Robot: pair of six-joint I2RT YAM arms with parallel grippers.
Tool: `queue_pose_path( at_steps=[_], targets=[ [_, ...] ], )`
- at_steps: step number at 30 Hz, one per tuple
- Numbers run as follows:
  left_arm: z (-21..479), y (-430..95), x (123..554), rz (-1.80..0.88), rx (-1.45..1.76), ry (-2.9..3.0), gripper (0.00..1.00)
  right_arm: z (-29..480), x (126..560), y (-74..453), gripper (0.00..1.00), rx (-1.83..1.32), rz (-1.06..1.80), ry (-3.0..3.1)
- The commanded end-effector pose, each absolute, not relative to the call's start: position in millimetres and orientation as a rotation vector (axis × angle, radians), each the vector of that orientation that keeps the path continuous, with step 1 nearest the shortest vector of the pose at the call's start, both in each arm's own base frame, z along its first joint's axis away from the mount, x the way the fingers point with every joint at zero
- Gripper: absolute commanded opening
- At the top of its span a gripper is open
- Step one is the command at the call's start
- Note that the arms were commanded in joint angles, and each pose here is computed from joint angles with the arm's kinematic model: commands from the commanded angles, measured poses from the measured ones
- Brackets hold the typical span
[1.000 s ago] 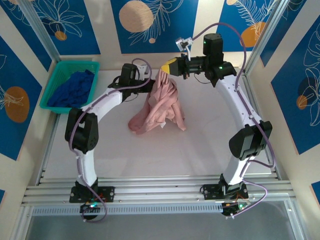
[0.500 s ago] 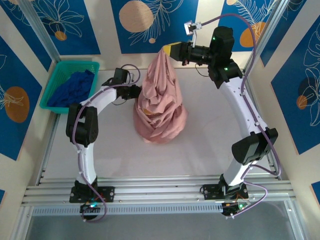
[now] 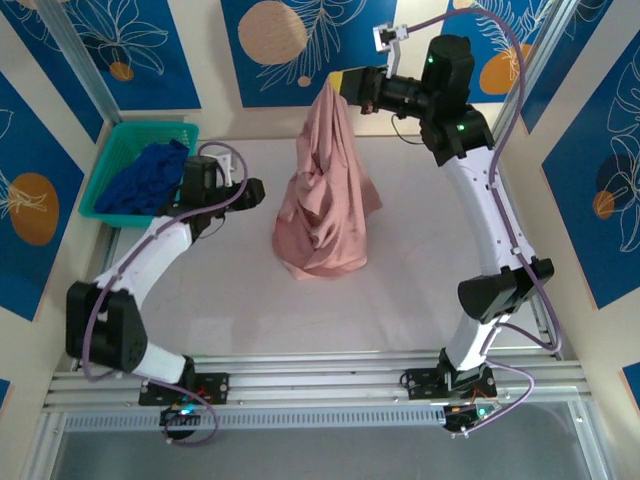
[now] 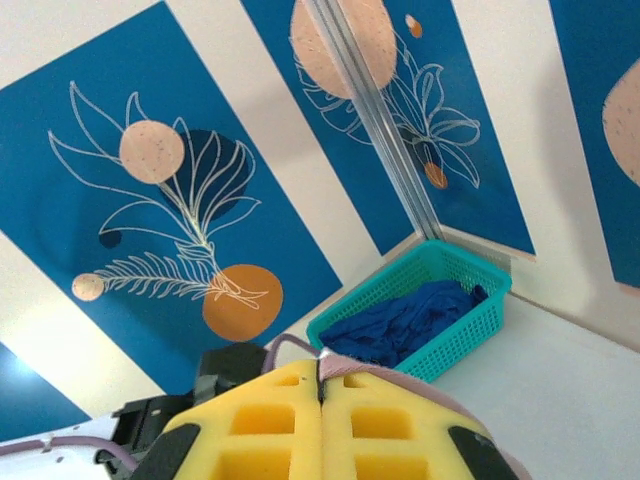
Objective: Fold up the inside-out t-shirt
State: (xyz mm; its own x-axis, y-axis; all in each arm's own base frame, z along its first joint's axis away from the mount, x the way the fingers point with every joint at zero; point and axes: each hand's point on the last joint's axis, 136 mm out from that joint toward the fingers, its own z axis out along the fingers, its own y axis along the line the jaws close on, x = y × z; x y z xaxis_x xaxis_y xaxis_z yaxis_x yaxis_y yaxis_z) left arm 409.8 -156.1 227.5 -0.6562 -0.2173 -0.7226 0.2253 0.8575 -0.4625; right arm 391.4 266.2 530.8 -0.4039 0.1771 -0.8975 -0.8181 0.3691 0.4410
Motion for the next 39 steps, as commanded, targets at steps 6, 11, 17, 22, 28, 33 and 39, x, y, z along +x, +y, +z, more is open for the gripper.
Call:
queue_pose_path(
  at_steps=[6, 11, 17, 22, 28, 33, 39],
  targets=[
    [340.0, -228.9, 389.7, -1.038, 0.272, 1.894, 0.71, 515.0, 370.0, 274.5, 0.00, -0.745, 1.248, 1.652],
    [353.2, -257.4, 402.3, -1.129, 0.331, 1.900, 0.72, 506.3, 369.7, 276.2, 0.00, -0.766, 1.256, 1.669],
    [331.2, -290.6, 408.5, -1.186, 0.400, 1.980, 0.59, 504.3, 374.5, 271.5, 0.00, -0.756, 1.252, 1.677],
    [326.8, -295.9, 416.4, -1.193, 0.398, 1.996, 0.21, 505.0, 377.1, 267.1, 0.00, -0.748, 1.254, 1.679],
    [373.0, -259.9, 424.4, -1.135, 0.331, 1.899, 0.00, 494.2, 387.8, 239.6, 0.00, -0.654, 1.115, 1.731],
    [447.7, -206.1, 413.1, -1.150, 0.206, 1.700, 0.00, 493.2, 396.7, 212.1, 0.00, -0.544, 0.945, 1.754],
    [511.9, -177.2, 376.9, -1.178, 0.178, 1.528, 0.00, 490.4, 410.1, 187.0, 0.00, -0.426, 0.736, 1.791]
  ],
)
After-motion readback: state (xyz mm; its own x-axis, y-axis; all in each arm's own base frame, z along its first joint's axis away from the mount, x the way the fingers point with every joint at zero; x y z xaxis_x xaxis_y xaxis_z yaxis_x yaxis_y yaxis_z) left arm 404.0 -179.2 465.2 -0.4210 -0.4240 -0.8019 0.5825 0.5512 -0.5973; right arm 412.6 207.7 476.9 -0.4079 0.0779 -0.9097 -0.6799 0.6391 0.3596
